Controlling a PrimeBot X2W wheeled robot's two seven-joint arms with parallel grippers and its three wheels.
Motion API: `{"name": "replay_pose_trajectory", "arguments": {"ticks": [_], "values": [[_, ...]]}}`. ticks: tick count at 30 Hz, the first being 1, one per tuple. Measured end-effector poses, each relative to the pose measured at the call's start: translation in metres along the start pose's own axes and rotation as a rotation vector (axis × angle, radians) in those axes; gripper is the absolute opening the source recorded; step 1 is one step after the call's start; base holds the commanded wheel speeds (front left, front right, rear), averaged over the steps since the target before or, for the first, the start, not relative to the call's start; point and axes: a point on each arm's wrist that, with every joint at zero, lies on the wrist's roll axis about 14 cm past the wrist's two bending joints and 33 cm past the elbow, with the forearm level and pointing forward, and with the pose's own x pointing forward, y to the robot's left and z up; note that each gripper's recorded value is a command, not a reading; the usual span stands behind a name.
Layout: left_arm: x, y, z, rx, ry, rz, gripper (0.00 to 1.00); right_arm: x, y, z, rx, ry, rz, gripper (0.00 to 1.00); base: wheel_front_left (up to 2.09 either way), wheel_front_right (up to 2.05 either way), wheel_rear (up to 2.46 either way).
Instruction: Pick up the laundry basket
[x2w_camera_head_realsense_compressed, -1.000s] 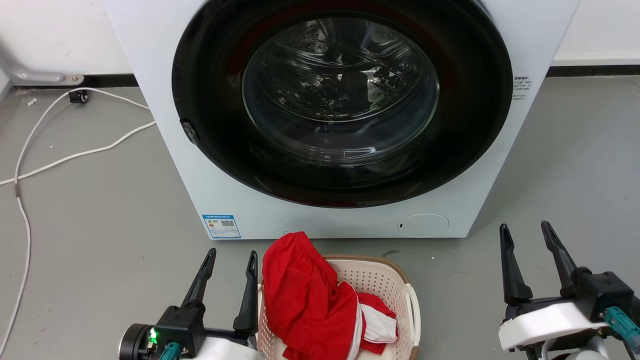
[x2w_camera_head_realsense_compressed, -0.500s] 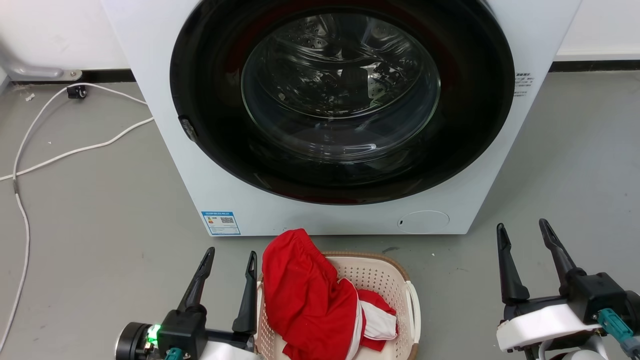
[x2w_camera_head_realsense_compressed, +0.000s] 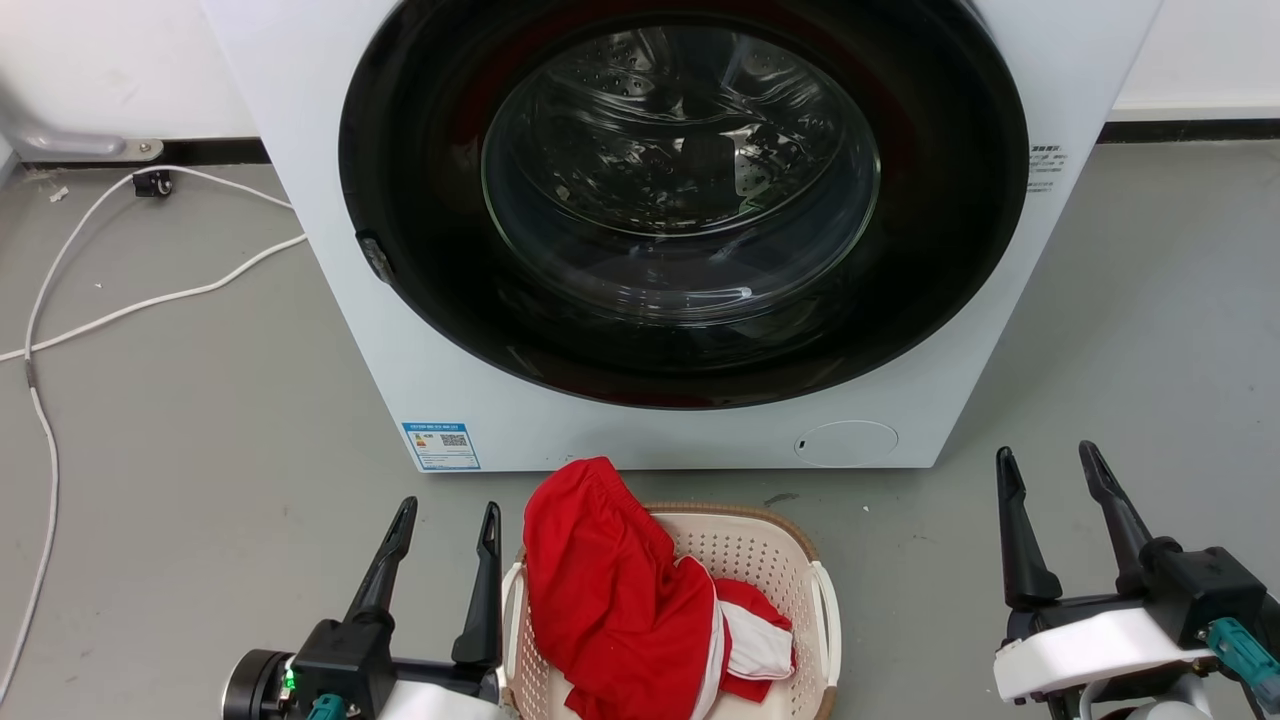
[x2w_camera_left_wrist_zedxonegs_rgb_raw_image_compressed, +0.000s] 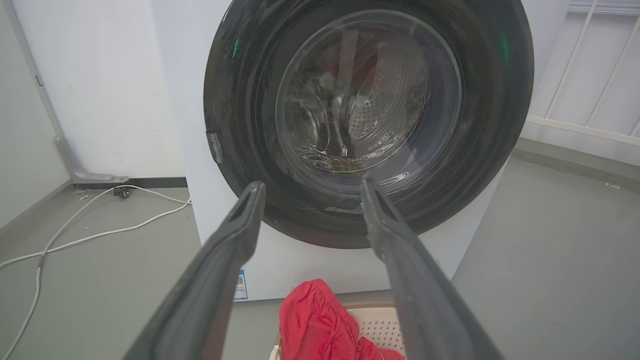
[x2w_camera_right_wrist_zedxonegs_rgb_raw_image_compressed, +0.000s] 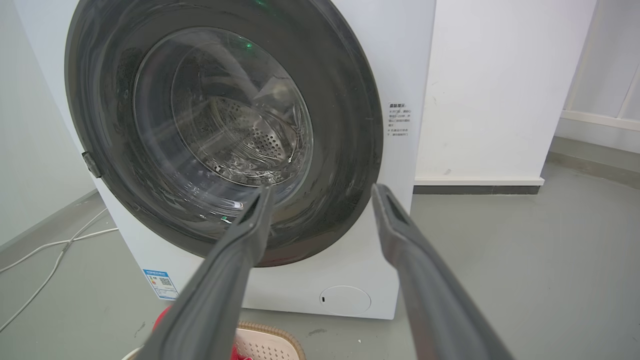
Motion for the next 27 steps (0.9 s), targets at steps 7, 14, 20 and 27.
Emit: {"name": "replay_pose_trajectory", "arguments": {"ticks": [7, 14, 20, 27], "values": [[-0.001, -0.002, -0.001, -0.008, 0.004, -0.003, 1.0, 0.0, 0.0, 0.0, 0.001, 0.0, 0.001, 1.0, 0.0, 0.0, 0.0], [-0.001, -0.002, -0.003, -0.012, 0.009, -0.004, 1.0, 0.0, 0.002, -0.001, 0.003, 0.002, 0.004, 1.0, 0.0, 0.0, 0.0], [0.001, -0.002, -0.011, -0.019, 0.033, -0.008, 1.0, 0.002, 0.001, -0.007, 0.002, 0.02, 0.003, 1.0, 0.0, 0.0, 0.0], [0.015, 0.002, -0.031, -0.028, 0.085, -0.005, 1.0, 0.014, -0.001, -0.026, -0.003, 0.069, 0.003, 1.0, 0.0, 0.0, 0.0]]}}
